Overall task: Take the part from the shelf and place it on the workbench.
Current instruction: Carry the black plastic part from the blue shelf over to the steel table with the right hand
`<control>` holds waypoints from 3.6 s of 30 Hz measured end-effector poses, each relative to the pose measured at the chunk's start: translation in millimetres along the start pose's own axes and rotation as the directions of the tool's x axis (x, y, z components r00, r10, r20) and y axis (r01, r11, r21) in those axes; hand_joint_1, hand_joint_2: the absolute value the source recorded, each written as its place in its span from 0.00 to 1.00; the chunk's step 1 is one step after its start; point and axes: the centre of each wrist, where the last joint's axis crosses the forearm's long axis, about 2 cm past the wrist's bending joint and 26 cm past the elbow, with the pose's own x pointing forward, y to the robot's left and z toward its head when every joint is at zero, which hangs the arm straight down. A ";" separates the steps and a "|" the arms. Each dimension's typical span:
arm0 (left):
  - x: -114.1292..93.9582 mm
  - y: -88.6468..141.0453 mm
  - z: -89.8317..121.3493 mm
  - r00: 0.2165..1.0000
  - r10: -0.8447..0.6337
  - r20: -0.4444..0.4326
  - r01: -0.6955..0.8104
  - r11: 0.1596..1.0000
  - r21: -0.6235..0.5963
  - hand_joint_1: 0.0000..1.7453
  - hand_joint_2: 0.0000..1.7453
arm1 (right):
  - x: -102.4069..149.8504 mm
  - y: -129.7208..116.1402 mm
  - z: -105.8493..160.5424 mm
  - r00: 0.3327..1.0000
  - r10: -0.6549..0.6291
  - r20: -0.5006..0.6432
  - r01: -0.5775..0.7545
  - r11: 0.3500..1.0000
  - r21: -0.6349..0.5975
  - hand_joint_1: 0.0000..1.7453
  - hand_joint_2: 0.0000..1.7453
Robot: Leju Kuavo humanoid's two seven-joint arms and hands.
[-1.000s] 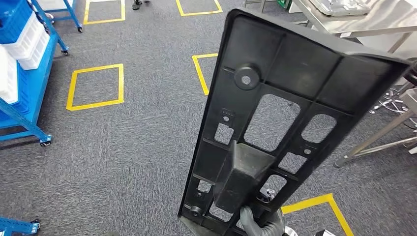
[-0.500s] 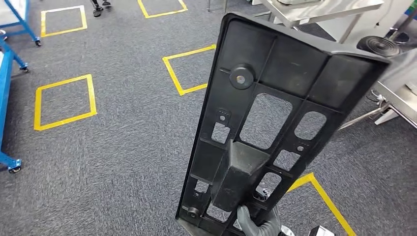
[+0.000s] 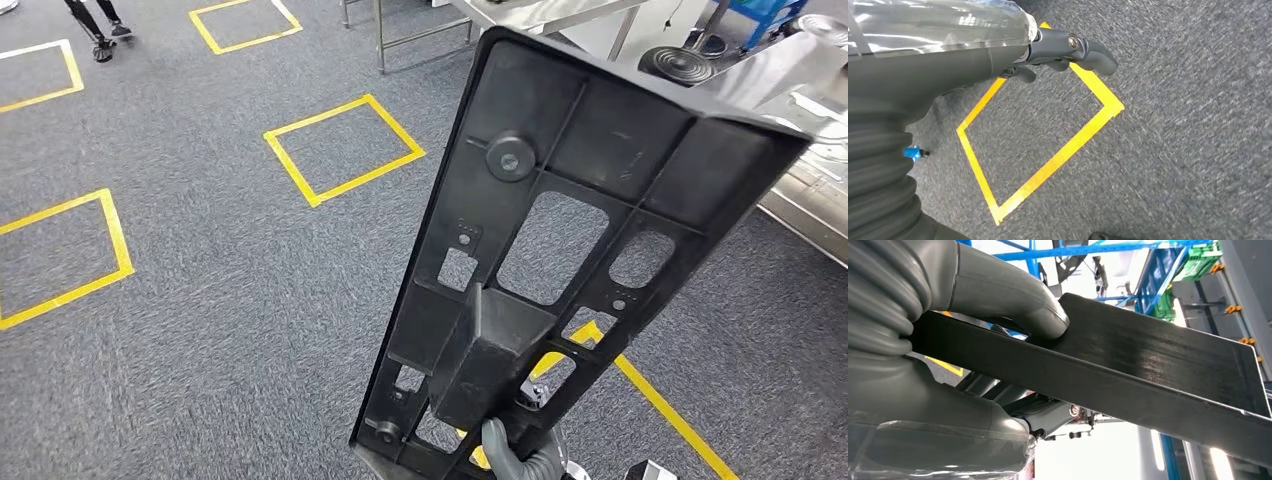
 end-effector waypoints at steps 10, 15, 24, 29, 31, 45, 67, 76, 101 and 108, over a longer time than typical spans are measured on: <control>-3.0 3.2 -0.3 1.000 0.003 -0.016 -0.003 1.000 0.007 0.00 1.00 | -6.4 -3.9 1.0 1.000 0.004 -0.005 -0.004 1.000 -0.009 1.00 1.00; -0.5 0.6 -0.2 1.000 0.001 -0.017 -0.001 1.000 -0.008 0.00 1.00 | -5.7 -5.6 1.6 0.999 0.028 -0.017 -0.028 1.000 -0.010 1.00 1.00; -4.0 -1.2 0.9 1.000 -0.002 -0.020 0.002 1.000 -0.022 0.00 1.00 | -4.0 -9.1 5.2 0.989 0.132 -0.065 -0.133 0.991 -0.009 1.00 1.00; -3.8 -3.1 1.4 1.000 0.000 -0.002 0.000 1.000 -0.030 0.00 1.00 | 6.4 -19.7 10.1 0.930 0.343 -0.130 -0.343 0.939 0.024 1.00 1.00; -2.5 -3.7 1.3 1.000 0.000 0.004 0.000 1.000 -0.031 0.00 1.00 | 12.4 -26.0 12.8 0.906 0.397 -0.147 -0.396 0.918 0.033 1.00 1.00; 1.8 -10.9 2.7 1.000 -0.015 0.018 0.016 0.998 -0.054 0.00 1.00 | 39.3 -41.7 19.2 0.827 0.535 -0.173 -0.535 0.843 0.052 1.00 1.00; 0.9 -13.6 4.0 1.000 0.006 0.020 -0.006 1.000 0.001 0.00 1.00 | 50.4 -45.2 23.9 0.810 0.565 -0.156 -0.552 0.825 0.120 1.00 1.00; 7.4 -14.3 3.1 1.000 -0.012 0.027 0.013 1.000 -0.008 0.00 1.00 | 61.9 -38.5 26.9 0.773 0.610 -0.174 -0.599 0.792 0.114 1.00 1.00; 12.5 -13.1 1.9 0.997 0.061 0.041 -0.061 0.998 -0.004 0.00 1.00 | 50.7 -51.4 1.4 0.808 0.577 -0.118 -0.562 0.816 0.136 1.00 1.00; 13.9 -12.7 1.6 0.996 0.073 0.046 -0.073 0.997 -0.002 0.00 1.00 | 48.6 -53.2 -1.5 0.810 0.575 -0.114 -0.560 0.817 0.138 1.00 1.00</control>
